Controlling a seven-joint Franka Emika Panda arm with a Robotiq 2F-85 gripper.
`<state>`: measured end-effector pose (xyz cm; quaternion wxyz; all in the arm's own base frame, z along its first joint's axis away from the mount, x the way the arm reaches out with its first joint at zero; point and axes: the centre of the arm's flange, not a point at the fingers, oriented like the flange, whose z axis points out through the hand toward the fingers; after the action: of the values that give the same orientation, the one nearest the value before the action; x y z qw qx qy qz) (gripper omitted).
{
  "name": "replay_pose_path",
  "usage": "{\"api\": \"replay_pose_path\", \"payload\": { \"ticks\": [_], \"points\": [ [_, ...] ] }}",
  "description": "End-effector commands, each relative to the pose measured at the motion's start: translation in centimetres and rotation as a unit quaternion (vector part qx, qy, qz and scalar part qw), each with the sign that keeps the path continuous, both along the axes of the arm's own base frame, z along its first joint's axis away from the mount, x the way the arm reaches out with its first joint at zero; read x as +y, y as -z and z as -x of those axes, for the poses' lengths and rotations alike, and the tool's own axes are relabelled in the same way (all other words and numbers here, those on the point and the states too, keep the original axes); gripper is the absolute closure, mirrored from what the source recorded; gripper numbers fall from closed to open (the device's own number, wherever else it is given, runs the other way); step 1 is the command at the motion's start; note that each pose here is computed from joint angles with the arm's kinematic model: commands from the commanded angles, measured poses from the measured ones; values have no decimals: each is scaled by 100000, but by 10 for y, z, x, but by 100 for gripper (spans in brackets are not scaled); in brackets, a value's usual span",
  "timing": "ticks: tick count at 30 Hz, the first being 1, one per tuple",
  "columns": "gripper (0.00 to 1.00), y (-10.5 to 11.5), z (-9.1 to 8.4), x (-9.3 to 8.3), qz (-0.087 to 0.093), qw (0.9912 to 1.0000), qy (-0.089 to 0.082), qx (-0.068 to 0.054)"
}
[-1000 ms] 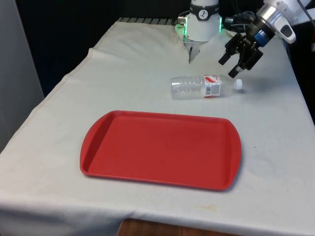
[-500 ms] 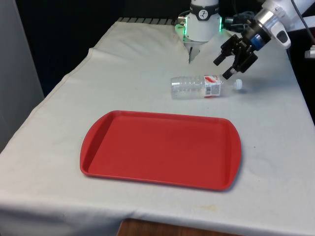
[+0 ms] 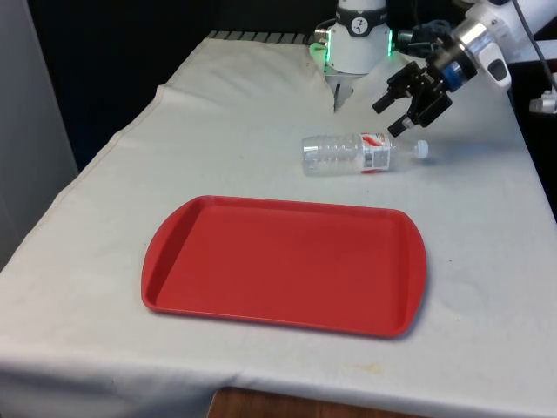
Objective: Place the bottle upright on the tray.
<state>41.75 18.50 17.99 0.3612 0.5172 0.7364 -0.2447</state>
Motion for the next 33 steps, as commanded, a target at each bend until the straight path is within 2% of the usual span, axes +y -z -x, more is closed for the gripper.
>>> {"api": "replay_pose_path", "payload": {
  "ticks": [1, 4, 5, 7, 13, 14, 15, 16, 18, 31, 32, 33],
  "points": [
    [0, 0, 1, 3, 540, 99992, -92, -1127],
    [0, 1, 4, 5, 1045, 99971, 73, -2153],
    [0, 1, 3, 4, 729, 99987, 236, -1401],
    [0, 2, 7, 7, 1462, 99940, 250, -3127],
    [0, 6, 13, 9, 2593, 99822, 457, -5356],
    [0, 8, 13, 9, 2698, 99814, 496, -5447],
    [0, 7, 14, 9, 2540, 99844, 716, -4920],
    [0, 9, 13, 9, 2763, 99807, 583, -5530],
    [0, 10, 13, 9, 2781, 99801, 545, -5639],
    [0, 19, 8, 8, 2702, 99827, 880, -5147],
    [0, 16, 12, 8, 2736, 99835, 975, -4950],
    [0, 21, 7, 8, 2734, 99830, 929, -5054]
  ]
}}
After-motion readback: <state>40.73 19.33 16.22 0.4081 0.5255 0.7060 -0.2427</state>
